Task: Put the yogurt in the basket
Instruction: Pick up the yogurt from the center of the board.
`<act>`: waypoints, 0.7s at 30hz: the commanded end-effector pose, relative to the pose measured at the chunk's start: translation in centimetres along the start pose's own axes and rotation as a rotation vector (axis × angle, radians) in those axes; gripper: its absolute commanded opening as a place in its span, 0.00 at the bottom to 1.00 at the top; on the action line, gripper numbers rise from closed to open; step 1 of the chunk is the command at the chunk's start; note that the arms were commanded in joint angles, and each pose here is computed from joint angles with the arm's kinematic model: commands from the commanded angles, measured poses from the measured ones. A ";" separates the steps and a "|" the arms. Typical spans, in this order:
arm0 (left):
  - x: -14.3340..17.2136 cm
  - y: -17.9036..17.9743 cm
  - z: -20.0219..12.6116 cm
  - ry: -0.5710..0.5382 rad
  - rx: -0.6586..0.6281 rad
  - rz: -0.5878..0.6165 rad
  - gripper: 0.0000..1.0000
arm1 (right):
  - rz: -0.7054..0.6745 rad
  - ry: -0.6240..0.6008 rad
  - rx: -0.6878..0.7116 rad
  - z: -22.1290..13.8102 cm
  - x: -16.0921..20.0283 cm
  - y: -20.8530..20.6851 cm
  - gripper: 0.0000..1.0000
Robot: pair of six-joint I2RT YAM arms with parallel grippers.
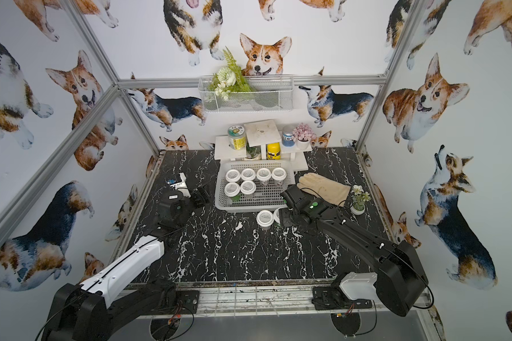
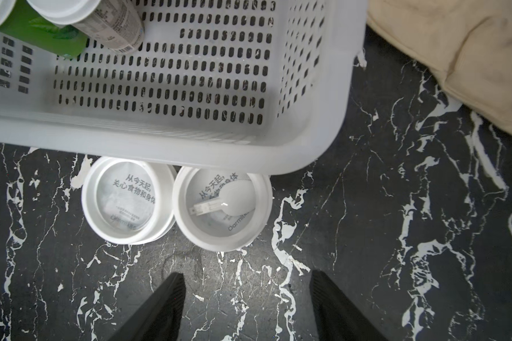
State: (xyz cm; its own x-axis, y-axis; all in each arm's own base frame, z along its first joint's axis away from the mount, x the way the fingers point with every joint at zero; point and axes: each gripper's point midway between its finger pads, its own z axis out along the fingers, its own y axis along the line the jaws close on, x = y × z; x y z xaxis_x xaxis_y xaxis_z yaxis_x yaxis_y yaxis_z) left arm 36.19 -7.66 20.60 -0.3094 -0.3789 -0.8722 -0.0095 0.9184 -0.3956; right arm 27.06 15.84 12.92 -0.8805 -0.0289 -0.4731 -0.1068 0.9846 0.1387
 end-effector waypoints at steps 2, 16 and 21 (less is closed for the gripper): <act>-0.8 -0.6 0.1 -0.019 0.022 0.000 0.84 | -0.015 -0.053 -0.129 -0.2 -1.8 2.5 0.80; -0.6 -0.8 0.3 -0.010 0.029 0.001 0.84 | -0.037 0.006 -0.058 3.1 -1.2 1.9 0.80; -0.7 -0.8 0.2 -0.010 0.030 0.001 0.84 | -0.046 0.011 -0.049 3.8 -1.4 2.0 0.80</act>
State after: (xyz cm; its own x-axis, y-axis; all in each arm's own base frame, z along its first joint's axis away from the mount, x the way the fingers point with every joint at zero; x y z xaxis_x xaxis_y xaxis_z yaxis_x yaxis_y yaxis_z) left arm 36.43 -8.05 20.67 -0.3189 -0.3778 -0.8693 0.0052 0.9164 -0.4002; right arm 28.90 18.12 10.21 -0.8962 -0.0663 -0.4386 -0.1519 0.9748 0.1631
